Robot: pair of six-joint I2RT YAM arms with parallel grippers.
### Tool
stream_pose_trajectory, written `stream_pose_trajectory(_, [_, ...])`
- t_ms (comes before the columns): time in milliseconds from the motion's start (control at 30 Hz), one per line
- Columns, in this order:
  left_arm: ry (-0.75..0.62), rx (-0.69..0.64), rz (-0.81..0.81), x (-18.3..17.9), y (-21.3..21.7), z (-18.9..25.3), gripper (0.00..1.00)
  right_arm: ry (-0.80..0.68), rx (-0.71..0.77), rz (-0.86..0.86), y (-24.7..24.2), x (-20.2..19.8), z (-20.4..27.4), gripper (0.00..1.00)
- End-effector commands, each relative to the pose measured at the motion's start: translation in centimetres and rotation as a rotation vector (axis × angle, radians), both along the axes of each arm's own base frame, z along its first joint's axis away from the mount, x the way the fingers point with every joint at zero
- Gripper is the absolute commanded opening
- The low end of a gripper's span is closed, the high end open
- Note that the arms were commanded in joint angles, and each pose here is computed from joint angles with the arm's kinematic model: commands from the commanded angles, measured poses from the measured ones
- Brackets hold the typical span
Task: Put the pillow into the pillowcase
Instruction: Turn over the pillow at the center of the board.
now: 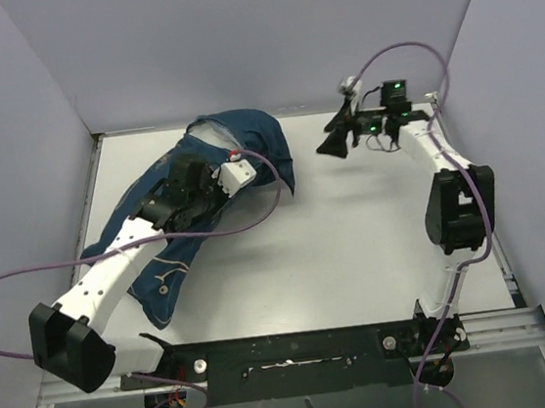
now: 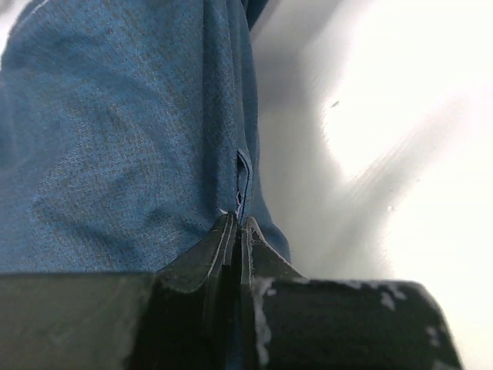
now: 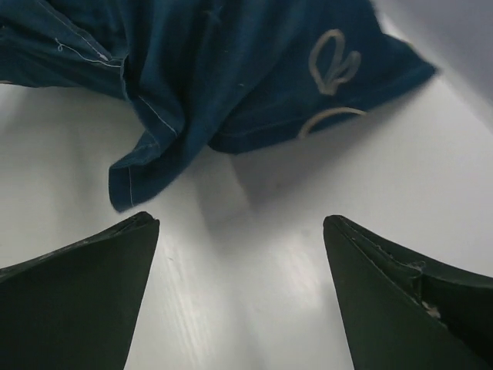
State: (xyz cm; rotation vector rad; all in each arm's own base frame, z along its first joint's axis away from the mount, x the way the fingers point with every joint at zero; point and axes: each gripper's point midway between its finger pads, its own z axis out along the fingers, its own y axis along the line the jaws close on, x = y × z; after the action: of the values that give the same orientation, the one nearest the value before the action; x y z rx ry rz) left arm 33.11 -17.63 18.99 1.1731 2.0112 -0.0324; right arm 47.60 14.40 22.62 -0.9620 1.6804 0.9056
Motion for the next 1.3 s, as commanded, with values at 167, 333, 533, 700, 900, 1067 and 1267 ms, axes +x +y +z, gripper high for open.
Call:
stream_pose_trajectory(167, [-0.102,-0.193,-0.169,-2.2,-2.8,7.1,0.00,0.228,0.121,0.142,10.9,-1.5,-3.4,0.89])
stream_pose_trajectory(333, [-0.114,-0.168,-0.174,-2.5,-1.9,7.7,0.00,0.272,0.021,0.156,9.6,-2.4,-3.1,0.05])
stream_pose_trajectory(533, [-0.144,-0.172,-0.206,-2.7,1.4,9.6,0.00,-0.080,-0.191,-0.119,-2.2,1.1,5.7,0.00])
stream_pose_trajectory(700, [-0.123,-0.210,-0.347,-2.9,0.2,11.1,0.00,-0.371,-0.306,-0.127,-6.2,-1.0,13.7,0.00])
stream_pose_trajectory(900, [-0.152,-0.327,-0.493,-3.8,-2.3,16.4,0.00,-0.666,-0.143,0.318,-0.8,-15.2,20.0,0.03])
stream_pose_trajectory(1067, [-0.254,-0.464,-0.614,-6.1,-3.5,23.8,0.00,-0.707,-0.171,0.367,1.3,-22.2,22.4,0.01])
stream_pose_trajectory(1267, [-0.277,-0.735,-0.644,-5.6,-2.7,30.9,0.00,-0.567,-0.124,0.106,-1.0,-23.2,24.8,0.00])
